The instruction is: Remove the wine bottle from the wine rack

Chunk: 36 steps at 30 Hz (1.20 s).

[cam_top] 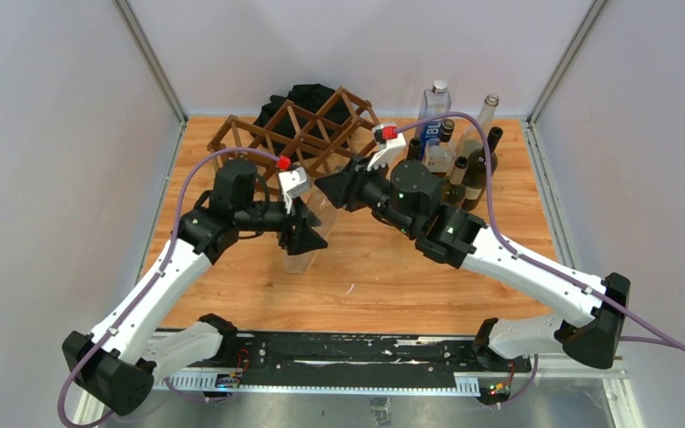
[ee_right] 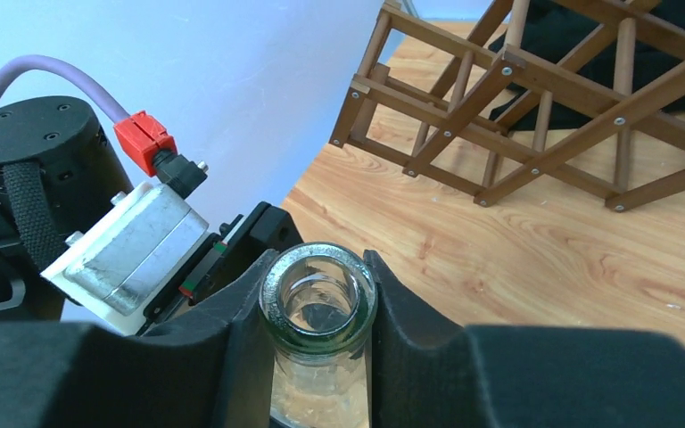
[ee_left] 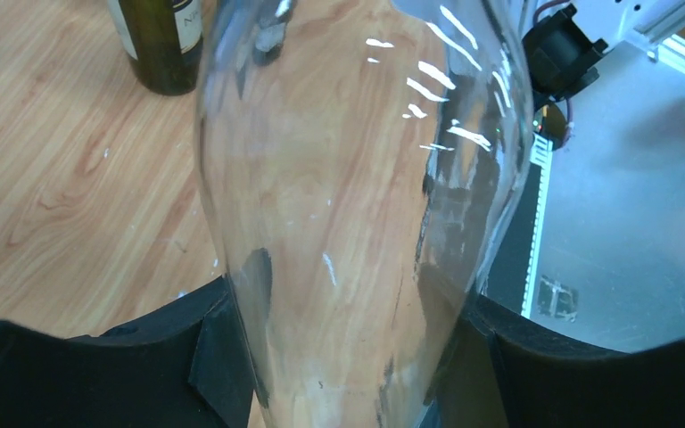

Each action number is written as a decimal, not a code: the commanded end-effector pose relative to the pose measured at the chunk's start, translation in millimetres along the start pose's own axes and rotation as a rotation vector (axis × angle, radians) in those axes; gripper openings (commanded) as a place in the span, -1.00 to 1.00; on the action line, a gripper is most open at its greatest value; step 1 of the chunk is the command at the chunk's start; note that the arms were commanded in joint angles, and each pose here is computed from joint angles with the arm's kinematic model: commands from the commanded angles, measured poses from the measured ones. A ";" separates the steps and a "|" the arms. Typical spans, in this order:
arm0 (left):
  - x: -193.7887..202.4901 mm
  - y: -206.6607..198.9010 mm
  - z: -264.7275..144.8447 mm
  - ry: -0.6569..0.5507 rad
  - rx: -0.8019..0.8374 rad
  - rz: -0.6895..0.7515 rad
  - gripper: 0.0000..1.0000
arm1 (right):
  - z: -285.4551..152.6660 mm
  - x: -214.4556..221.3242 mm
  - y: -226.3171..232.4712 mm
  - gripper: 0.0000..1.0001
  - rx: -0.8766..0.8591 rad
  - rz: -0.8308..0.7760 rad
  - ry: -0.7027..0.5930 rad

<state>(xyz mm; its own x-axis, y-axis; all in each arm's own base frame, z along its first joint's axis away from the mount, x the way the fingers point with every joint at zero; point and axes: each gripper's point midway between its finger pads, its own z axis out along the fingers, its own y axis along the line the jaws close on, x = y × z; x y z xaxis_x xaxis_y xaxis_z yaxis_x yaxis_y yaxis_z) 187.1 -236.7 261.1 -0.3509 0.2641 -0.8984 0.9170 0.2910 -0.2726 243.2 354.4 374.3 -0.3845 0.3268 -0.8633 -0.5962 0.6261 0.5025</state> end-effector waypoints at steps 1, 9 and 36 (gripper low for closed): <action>-13.1 -7.0 -6.4 -0.043 0.006 0.069 -0.93 | 3.7 -6.0 -8.3 -0.72 0.061 -0.055 -0.009; 20.2 48.8 -27.2 0.221 -0.277 0.028 1.00 | -24.5 -9.0 -39.2 -1.00 0.192 -0.270 0.077; 16.6 157.2 -105.2 0.219 -0.789 -0.072 1.00 | -33.3 18.9 -177.4 -1.00 0.582 -0.526 -0.022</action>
<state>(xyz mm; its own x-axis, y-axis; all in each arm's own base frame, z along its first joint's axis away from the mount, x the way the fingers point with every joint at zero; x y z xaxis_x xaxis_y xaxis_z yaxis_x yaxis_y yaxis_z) 295.4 -94.6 229.7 -0.5505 0.3862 -0.7401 0.5451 0.8378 0.0317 300.4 233.4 247.9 -0.2268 -0.2024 -0.9527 -0.3176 0.9401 -0.1241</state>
